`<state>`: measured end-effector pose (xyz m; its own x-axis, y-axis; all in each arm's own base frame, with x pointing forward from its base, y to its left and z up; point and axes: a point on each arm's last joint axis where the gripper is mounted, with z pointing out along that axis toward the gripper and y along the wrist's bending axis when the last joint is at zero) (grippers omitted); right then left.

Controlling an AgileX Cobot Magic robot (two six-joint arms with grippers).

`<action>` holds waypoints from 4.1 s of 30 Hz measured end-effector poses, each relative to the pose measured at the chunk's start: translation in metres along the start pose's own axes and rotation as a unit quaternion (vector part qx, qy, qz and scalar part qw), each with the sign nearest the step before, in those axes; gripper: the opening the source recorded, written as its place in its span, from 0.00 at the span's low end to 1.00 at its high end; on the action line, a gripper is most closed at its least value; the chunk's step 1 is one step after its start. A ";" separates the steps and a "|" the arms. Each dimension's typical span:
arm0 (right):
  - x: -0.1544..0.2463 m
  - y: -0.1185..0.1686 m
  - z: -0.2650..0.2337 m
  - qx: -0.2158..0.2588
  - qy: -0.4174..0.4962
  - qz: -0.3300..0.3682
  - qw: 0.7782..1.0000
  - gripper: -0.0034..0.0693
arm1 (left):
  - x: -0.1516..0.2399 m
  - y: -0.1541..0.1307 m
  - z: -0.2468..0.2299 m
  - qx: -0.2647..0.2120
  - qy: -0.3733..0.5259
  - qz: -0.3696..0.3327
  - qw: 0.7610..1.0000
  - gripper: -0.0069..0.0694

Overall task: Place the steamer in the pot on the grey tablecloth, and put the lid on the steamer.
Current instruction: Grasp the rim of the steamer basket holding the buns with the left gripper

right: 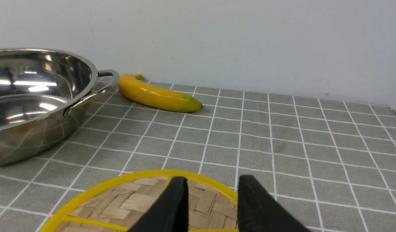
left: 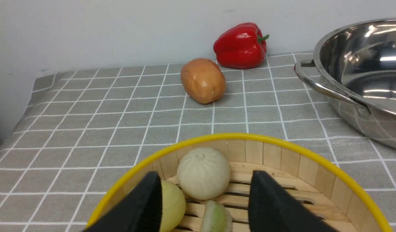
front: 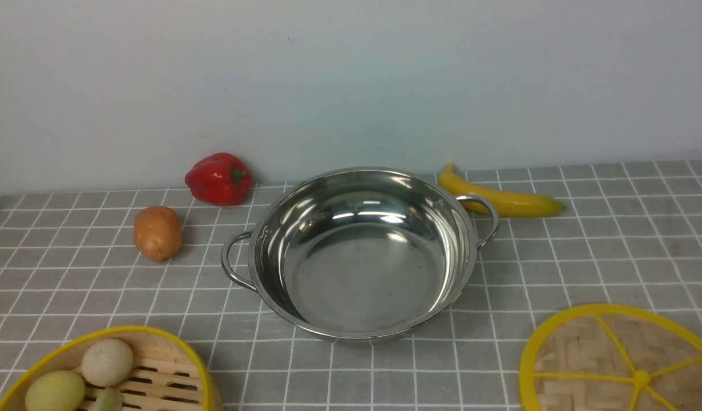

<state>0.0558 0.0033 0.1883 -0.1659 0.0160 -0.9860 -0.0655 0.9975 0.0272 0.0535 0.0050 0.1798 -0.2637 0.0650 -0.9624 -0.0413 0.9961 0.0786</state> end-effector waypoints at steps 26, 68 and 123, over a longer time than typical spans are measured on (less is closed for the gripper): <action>0.000 0.000 0.000 0.000 0.000 0.000 1.000 0.38 | 0.000 0.000 0.000 0.000 0.000 0.000 1.000 0.55; 0.000 0.000 0.000 0.000 0.000 0.000 1.000 0.38 | -0.058 0.001 -0.019 0.065 -0.204 -0.265 0.940 0.55; 0.000 0.000 0.000 0.000 0.000 0.000 1.000 0.38 | -0.091 -0.036 0.083 0.223 0.429 -0.076 0.872 0.55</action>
<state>0.0558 0.0033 0.1883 -0.1659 0.0160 -0.9860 -0.0655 0.9975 0.0272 0.1592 -0.0321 0.2432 -0.9197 0.0511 -0.3893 0.1894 0.9263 -0.3258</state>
